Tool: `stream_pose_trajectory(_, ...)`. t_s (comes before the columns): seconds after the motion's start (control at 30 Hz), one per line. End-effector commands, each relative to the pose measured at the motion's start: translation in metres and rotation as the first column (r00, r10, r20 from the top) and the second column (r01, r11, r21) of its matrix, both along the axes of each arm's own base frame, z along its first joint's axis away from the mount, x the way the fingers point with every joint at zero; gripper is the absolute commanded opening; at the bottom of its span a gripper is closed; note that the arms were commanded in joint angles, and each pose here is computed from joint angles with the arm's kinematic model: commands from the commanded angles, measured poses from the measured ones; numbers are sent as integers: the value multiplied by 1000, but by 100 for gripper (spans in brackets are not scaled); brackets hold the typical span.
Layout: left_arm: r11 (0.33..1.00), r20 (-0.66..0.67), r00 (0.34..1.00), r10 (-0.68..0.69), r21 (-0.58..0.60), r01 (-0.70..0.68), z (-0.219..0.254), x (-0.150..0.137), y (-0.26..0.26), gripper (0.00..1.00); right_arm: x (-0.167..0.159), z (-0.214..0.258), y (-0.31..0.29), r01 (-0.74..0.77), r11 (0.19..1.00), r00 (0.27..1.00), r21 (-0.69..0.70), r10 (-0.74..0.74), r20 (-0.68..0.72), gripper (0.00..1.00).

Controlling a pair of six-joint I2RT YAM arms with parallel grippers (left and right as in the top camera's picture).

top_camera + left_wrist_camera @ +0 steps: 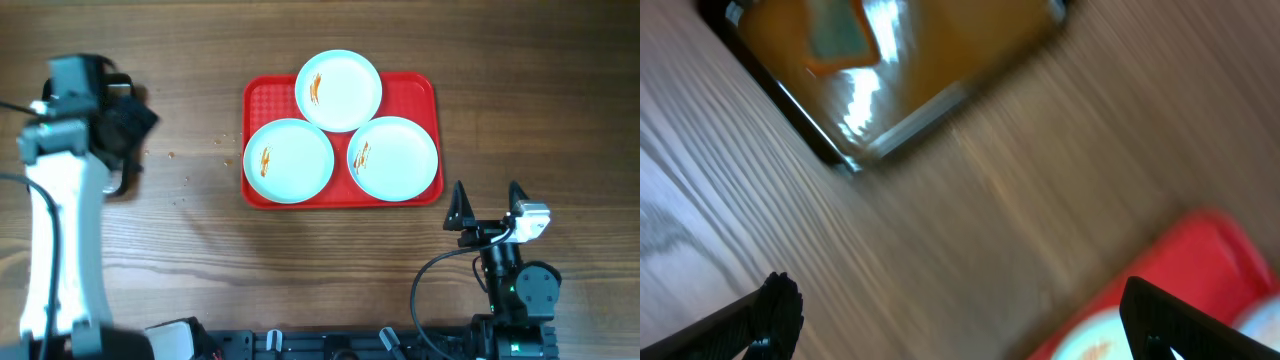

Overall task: Clean dirty plates on tray and stack at the side
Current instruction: 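Reach the left gripper into the black water tray toward the sponge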

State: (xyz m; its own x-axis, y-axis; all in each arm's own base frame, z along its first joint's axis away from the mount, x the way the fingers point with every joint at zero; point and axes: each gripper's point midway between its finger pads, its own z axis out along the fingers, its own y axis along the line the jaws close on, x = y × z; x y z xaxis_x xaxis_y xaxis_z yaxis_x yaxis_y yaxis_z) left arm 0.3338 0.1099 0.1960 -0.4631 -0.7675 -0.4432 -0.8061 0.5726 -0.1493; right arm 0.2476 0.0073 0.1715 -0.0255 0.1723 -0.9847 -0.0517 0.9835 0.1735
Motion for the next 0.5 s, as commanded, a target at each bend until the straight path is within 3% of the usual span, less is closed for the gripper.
stream_pose_trajectory(0.0,992,13,994,109,-70,-108,-25,17,50,100,0,1,-3,14,1000,1000,-14,-14,7,100)
stream_pose_trajectory(0.33,954,-48,960,276,-106,-280,-112,26,137,99,0,1,-3,14,1000,1000,-14,-14,7,100)
stream_pose_trajectory(0.47,956,-8,961,278,-93,-278,-137,46,151,90,0,1,-3,14,1000,1000,-14,-14,7,100)
